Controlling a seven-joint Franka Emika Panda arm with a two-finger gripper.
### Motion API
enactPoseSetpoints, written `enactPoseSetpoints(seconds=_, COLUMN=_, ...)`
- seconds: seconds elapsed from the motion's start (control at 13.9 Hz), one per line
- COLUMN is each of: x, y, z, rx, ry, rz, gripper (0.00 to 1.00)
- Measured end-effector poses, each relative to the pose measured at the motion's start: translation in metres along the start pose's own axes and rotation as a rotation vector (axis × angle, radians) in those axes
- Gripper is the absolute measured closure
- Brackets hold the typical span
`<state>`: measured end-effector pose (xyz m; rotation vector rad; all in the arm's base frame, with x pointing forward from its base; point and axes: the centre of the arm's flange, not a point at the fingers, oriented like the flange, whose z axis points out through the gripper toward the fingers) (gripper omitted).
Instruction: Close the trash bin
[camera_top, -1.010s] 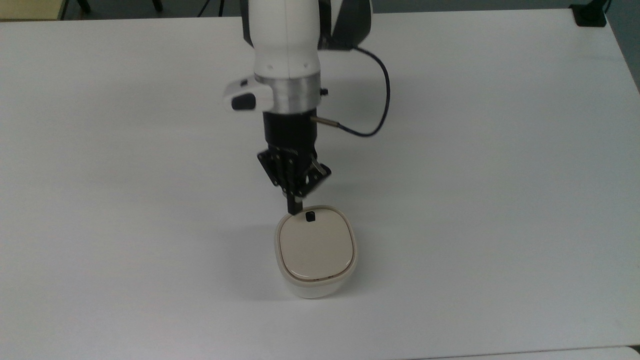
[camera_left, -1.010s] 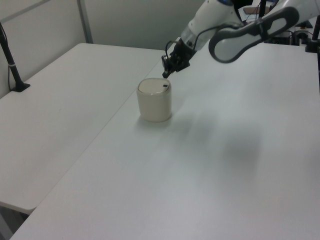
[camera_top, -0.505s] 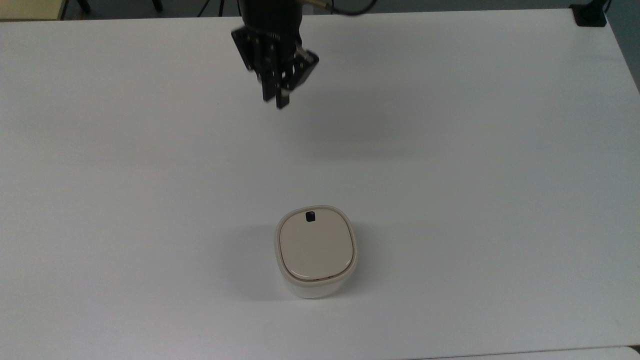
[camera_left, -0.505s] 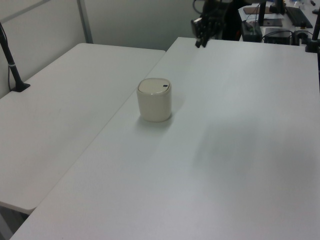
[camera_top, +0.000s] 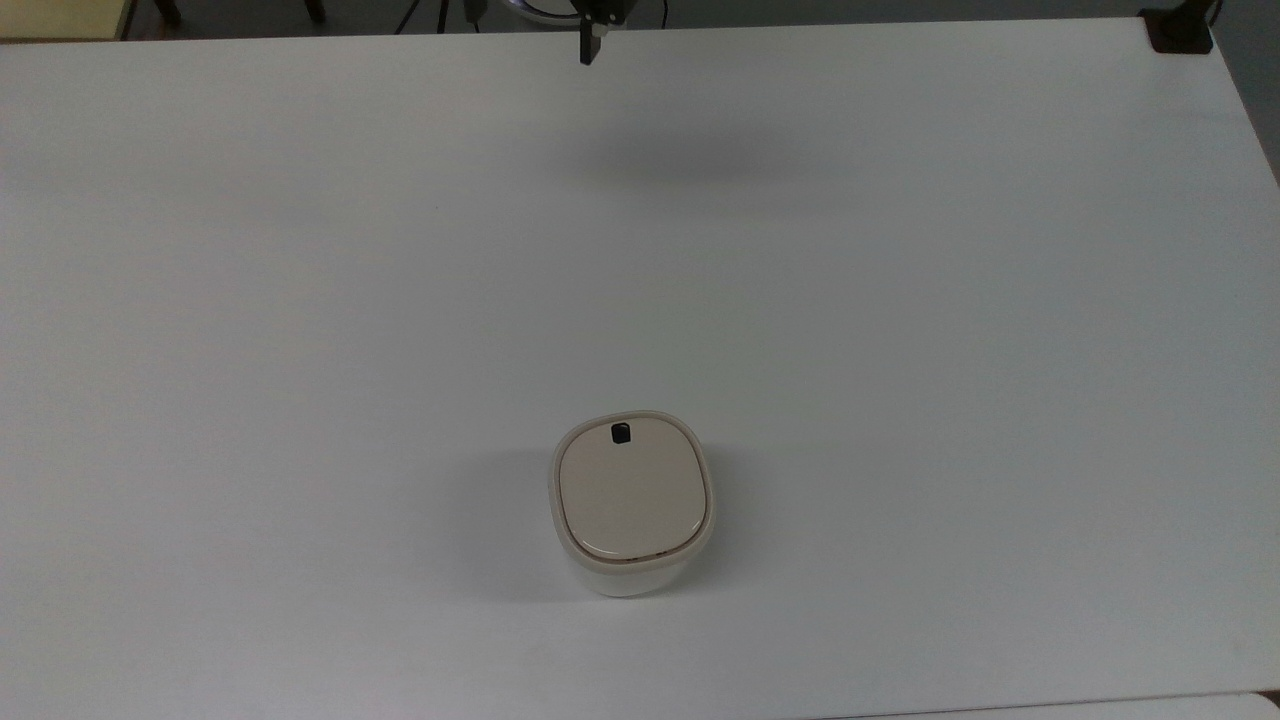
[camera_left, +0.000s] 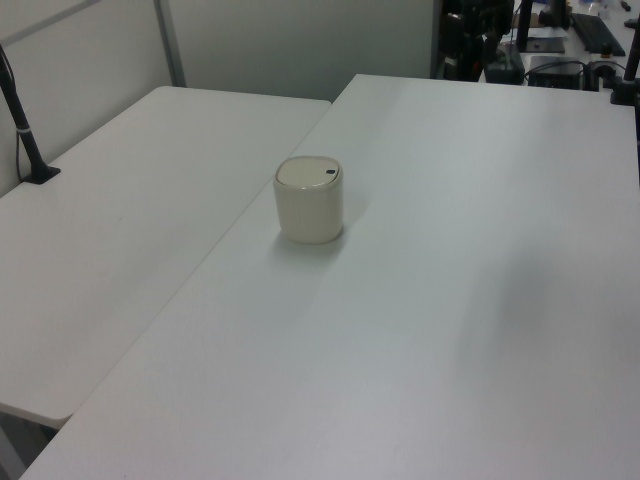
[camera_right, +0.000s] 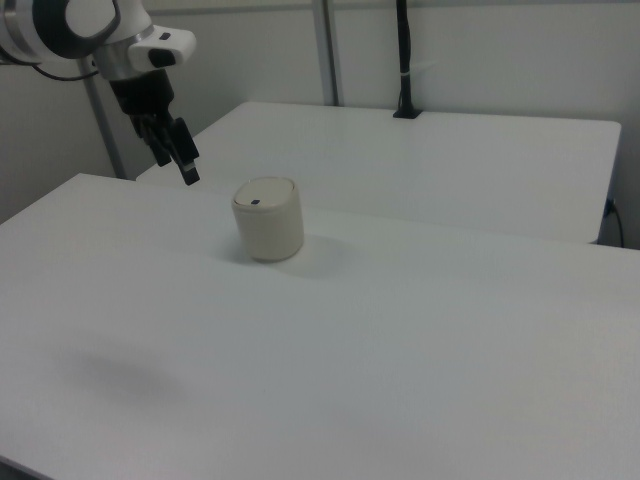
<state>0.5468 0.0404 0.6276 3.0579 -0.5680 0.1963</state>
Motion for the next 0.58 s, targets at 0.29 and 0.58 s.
enactPoseSetpoints(seconds=0.29, x=0.007, y=0.016, z=0.005, rx=0.000, ry=-0.011, rz=-0.236, gripper=0.00)
enactPoseSetpoints(seconds=0.58, x=0.017, y=0.038, z=0.011, rx=-0.005, ry=-0.020, rz=-0.404, gripper=0.00)
